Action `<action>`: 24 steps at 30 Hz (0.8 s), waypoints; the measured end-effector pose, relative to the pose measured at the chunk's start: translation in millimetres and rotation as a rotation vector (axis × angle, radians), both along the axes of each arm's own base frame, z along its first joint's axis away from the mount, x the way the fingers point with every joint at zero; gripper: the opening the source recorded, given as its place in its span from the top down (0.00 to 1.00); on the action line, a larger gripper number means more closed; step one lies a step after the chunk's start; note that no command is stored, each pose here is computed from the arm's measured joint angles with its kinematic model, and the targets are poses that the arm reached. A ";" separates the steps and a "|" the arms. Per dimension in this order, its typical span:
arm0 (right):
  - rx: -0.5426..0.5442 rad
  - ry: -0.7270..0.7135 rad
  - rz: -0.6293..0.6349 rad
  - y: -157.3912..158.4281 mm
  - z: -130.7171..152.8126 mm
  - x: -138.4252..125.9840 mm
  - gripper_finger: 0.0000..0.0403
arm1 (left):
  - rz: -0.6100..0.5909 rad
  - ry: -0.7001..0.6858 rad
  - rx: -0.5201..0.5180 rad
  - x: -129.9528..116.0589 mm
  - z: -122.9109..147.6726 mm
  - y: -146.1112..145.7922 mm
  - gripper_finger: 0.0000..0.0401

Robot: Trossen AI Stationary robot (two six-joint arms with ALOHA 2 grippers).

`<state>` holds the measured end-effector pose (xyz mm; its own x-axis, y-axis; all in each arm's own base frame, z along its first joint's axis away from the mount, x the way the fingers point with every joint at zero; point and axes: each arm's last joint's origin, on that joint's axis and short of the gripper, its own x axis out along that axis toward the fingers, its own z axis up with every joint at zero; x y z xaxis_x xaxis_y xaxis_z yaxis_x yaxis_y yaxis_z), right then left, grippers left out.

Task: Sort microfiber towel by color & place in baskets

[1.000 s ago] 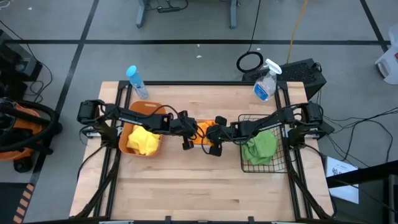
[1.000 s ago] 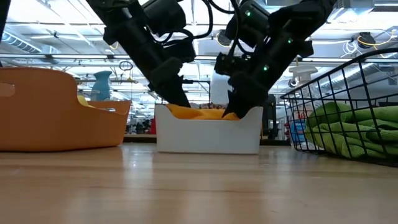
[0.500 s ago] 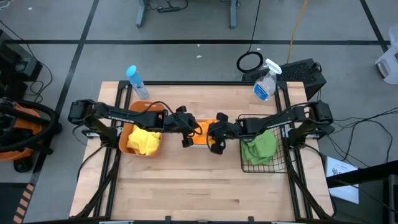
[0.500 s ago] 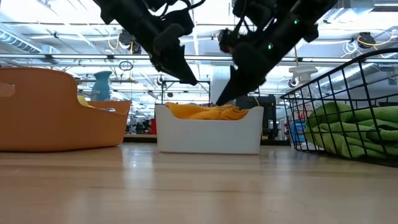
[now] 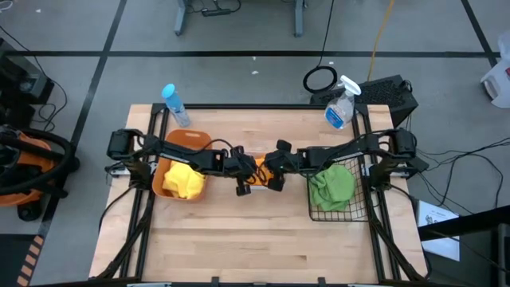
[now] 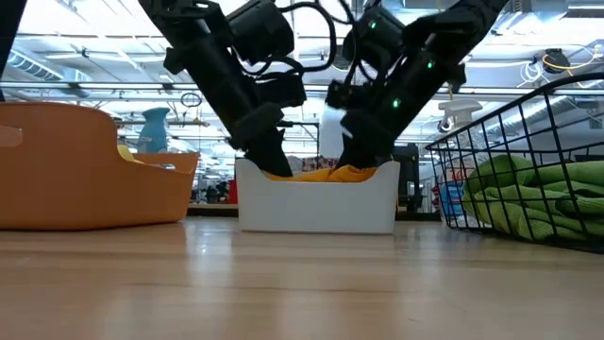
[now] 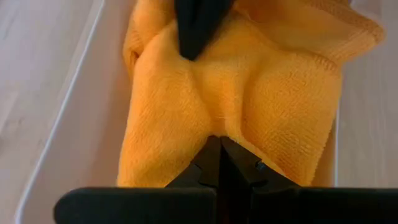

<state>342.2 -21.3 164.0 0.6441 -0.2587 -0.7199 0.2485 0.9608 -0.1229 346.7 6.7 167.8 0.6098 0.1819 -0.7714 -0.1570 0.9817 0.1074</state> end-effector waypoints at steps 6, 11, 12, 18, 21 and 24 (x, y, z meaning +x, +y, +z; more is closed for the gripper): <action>0.004 0.017 0.000 0.9 -5.7 1.0 1.00 | 0.007 -0.012 -0.008 -1.6 4.7 -3.6 0.97; 0.000 -0.017 0.006 1.9 16.1 -6.6 1.00 | -0.009 -0.088 -0.003 -2.5 35.2 -7.1 0.97; 0.002 -0.019 0.008 2.8 21.5 -9.6 1.00 | -0.014 -0.104 -0.002 -3.1 42.7 -8.6 0.97; 0.000 -0.104 0.071 19.6 65.9 -31.5 1.00 | -0.054 -0.186 0.002 -19.5 80.5 -20.4 0.97; 0.020 -0.139 0.159 34.5 88.5 -48.4 1.00 | -0.081 -0.228 0.001 -28.7 95.9 -28.4 0.97; 0.013 -0.155 0.253 52.3 107.7 -70.5 1.00 | -0.140 -0.262 0.014 -40.9 109.3 -39.5 0.97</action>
<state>271.7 31.0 271.7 0.7894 -0.0672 -0.6102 0.0154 0.9958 -0.0897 305.8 -32.8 277.1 0.8080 0.0916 -0.5820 -0.0443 0.9945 0.0950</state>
